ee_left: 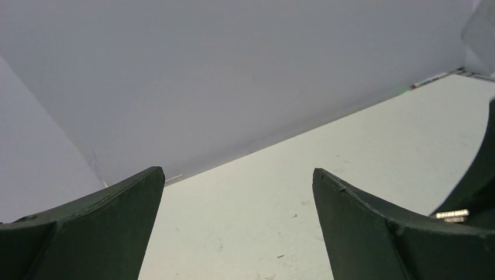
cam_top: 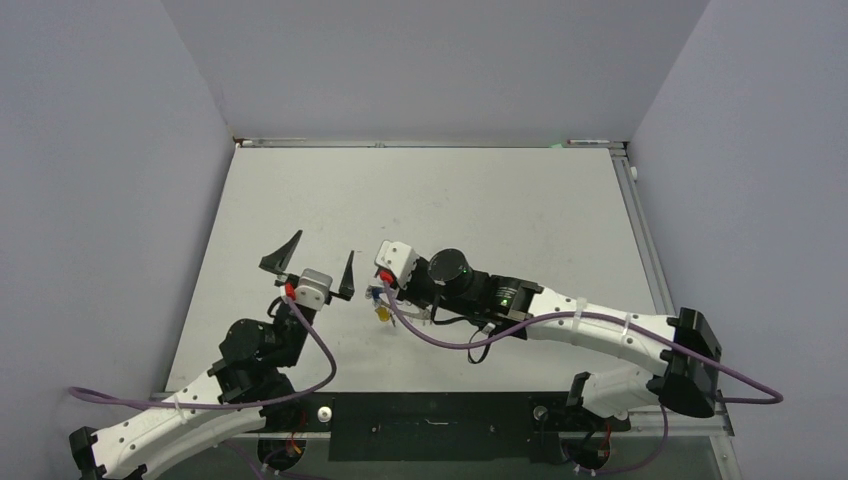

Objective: Put the keys on the keyring

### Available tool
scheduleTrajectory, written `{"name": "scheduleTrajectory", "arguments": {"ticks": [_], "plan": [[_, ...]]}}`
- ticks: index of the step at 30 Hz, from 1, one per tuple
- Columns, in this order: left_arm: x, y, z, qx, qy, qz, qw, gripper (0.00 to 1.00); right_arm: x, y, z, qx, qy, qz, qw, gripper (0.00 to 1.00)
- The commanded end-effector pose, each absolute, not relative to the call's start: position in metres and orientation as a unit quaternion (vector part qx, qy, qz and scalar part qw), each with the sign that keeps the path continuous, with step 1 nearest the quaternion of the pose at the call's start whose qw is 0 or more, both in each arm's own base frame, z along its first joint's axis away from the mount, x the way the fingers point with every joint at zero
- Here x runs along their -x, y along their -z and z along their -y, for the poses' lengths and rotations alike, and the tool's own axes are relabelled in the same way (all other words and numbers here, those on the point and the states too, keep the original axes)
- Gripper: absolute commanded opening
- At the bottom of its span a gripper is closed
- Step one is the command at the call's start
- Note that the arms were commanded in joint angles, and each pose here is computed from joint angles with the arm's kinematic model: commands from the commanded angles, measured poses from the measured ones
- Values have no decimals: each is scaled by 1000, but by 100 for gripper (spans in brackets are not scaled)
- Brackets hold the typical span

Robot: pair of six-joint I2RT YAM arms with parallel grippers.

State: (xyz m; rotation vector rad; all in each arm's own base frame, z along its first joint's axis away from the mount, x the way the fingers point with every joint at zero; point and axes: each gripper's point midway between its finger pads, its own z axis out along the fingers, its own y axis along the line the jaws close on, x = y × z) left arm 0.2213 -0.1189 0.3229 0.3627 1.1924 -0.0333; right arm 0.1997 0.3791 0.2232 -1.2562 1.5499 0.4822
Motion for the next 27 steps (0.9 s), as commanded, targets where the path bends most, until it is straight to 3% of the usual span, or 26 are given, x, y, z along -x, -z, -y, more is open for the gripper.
{"name": "scheduleTrajectory", "arguments": {"ticks": [1, 8, 17, 27], "plan": [[-220, -344, 89, -86, 9, -548, 832, 96, -213, -270, -417, 467, -228, -627, 580, 5], [-221, -343, 78, -74, -9, -547, 834, 96, -232, -243, -447, 425, -220, -668, 571, 5], [-225, -335, 88, -95, -10, -553, 828, 96, -282, -118, -366, 351, -170, -780, 490, 5], [-230, -327, 97, -113, -12, -560, 820, 96, -286, -69, -312, 339, -112, -818, 452, 5]]}}
